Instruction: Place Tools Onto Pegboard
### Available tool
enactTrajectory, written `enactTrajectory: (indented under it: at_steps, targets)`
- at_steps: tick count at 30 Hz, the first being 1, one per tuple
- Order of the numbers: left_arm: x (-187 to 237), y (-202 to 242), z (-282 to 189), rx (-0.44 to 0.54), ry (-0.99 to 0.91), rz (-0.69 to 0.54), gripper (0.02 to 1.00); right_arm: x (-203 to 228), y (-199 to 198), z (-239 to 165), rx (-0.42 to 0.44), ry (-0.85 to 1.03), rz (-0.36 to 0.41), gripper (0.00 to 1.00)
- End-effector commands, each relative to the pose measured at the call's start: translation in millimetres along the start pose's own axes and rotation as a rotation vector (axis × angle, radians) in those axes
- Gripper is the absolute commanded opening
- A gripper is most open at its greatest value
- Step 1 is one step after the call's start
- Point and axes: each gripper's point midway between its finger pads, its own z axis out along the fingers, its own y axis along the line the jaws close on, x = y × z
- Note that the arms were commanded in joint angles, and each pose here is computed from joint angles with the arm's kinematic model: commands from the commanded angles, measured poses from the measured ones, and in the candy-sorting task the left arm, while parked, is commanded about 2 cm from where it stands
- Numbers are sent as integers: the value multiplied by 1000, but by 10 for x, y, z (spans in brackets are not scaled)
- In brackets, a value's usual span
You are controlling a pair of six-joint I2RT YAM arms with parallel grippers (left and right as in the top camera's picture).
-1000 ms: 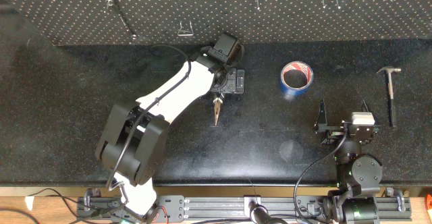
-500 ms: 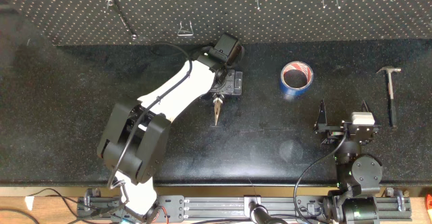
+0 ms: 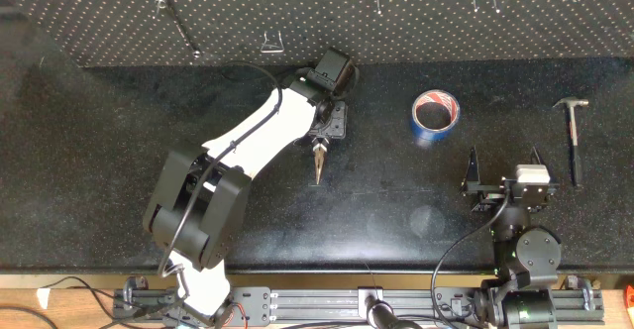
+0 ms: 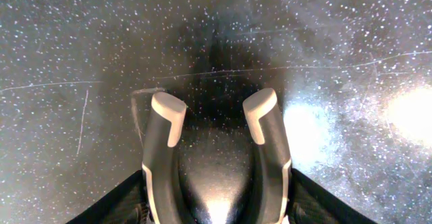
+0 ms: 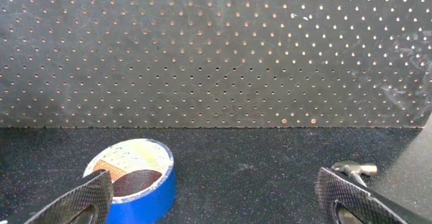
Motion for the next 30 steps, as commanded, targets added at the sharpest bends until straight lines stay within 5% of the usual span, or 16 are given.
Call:
enactTrajectory:
  at_steps: [1, 2, 8, 11, 15, 22, 30]
  targets:
    - [63, 49, 147, -22, 39, 3, 143, 20, -2, -1, 4, 5, -18, 976]
    - [37, 39, 128, -16, 28, 1, 27, 19, -2, -1, 4, 5, -18, 976]
    - [-281, 106, -634, -2, -181, -21, 25, 20, -2, -1, 4, 5, -17, 976]
    - [-149, 349, -1414, 9, -331, -48, 27, 19, -2, -1, 4, 5, -17, 976]
    - [62, 822, -1682, 23, -521, -149, 25, 20, -2, -1, 4, 5, -17, 976]
    - [-1190, 828, -2453, -50, -1180, -81, 27, 20, -2, -1, 4, 5, -18, 976]
    - [-1517, 1104, -2442, -74, -1294, -170, 29, 20, -2, -1, 4, 5, -17, 976]
